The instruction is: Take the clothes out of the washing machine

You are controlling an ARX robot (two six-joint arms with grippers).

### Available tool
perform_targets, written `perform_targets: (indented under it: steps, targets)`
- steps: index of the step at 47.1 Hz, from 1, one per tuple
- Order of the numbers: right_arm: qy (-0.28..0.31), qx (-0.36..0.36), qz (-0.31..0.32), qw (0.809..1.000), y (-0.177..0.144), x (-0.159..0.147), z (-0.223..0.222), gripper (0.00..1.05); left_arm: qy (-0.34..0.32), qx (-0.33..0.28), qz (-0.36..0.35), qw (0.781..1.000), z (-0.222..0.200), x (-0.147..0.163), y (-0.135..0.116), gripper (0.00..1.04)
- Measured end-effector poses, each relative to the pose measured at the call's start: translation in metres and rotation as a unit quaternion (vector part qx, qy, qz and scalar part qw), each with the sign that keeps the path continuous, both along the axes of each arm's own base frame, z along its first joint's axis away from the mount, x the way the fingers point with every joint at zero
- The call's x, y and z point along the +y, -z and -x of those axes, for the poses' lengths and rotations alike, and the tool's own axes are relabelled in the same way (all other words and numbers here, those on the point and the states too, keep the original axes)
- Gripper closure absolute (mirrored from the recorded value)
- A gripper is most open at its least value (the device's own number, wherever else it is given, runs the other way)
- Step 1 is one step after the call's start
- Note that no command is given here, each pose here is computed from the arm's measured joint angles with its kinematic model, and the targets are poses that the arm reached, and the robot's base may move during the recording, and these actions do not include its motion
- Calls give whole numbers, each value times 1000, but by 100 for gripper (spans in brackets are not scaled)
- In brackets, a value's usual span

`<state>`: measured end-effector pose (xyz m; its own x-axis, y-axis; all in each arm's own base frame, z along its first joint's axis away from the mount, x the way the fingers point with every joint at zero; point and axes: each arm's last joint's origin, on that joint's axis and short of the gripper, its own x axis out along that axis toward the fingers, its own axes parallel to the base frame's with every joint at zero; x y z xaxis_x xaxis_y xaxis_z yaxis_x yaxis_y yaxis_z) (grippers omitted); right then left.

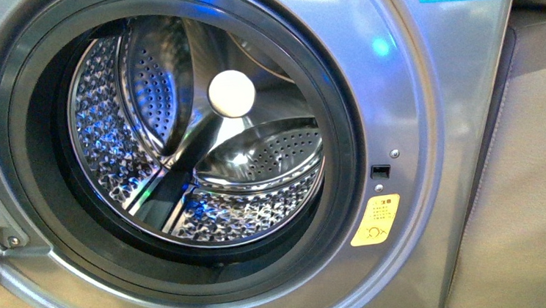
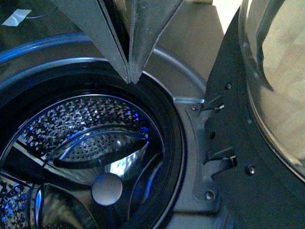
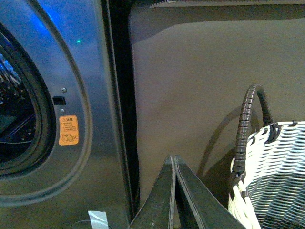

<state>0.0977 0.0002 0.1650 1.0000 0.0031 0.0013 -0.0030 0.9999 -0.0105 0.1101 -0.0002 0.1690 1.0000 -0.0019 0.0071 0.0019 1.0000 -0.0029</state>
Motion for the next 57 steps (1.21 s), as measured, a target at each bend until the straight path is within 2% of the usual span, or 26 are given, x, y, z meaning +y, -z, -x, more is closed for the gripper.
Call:
perform_targets:
  steps: [9, 13, 35, 37, 47, 51, 52, 57]
  targets:
    - [0, 0, 0, 1000, 0, 0, 0, 102, 0, 14, 0, 1000, 10, 0, 4, 101]
    - [0, 0, 0, 1000, 0, 0, 0, 102, 0, -1, 0, 1000, 13, 0, 2, 101]
    - [0, 0, 0, 1000, 0, 0, 0, 102, 0, 1, 1, 1000, 13, 0, 3, 101]
    - [0, 0, 0, 1000, 0, 0, 0, 100, 0, 0, 0, 1000, 13, 0, 3, 94]
    - [0, 0, 0, 1000, 0, 0, 0, 66, 0, 0, 0, 1000, 13, 0, 3, 58]
    - [0, 0, 0, 1000, 0, 0, 0, 51, 0, 1, 0, 1000, 13, 0, 3, 44]
    - [0, 0, 0, 1000, 0, 0, 0, 46, 0, 0, 0, 1000, 13, 0, 3, 37]
    - [0, 0, 0, 1000, 0, 0, 0, 25, 0, 0, 0, 1000, 13, 0, 3, 17]
